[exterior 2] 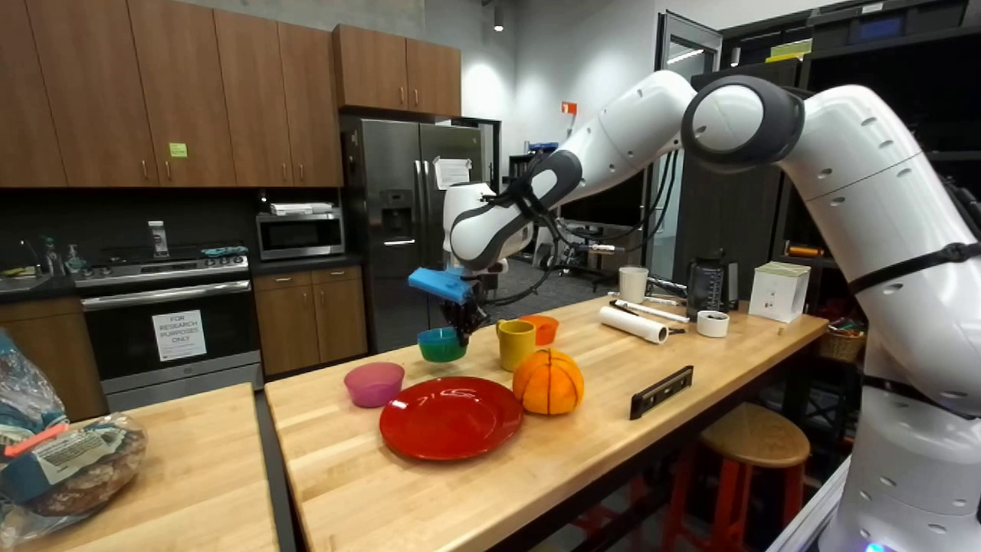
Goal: Shift the blue bowl to the right side of the basketball
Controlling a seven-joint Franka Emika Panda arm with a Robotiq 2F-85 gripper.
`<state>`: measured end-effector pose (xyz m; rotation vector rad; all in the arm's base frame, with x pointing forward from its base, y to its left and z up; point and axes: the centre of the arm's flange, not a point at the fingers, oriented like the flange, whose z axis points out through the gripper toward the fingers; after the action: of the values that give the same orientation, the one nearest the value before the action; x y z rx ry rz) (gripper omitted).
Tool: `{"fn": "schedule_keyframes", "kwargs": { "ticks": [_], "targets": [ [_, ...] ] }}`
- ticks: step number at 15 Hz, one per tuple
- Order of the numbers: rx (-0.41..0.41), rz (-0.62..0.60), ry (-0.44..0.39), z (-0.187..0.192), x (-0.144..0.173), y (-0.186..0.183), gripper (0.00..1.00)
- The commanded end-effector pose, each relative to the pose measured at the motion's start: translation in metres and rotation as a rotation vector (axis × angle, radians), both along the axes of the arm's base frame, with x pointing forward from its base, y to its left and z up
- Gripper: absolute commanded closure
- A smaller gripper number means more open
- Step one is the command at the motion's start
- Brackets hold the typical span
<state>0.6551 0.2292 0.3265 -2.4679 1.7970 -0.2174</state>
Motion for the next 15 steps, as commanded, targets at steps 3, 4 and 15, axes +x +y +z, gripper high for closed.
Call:
{"fn": "schedule_keyframes", "kwargs": {
  "ticks": [3, 4, 15],
  "targets": [
    [0.076, 0.08, -0.065, 0.053, -0.059, -0.035, 0.98],
    [0.076, 0.088, -0.074, 0.061, -0.066, -0.04, 0.98],
    [0.039, -0.067, -0.06, 0.084, -0.134, -0.129, 0.98]
  ]
}}
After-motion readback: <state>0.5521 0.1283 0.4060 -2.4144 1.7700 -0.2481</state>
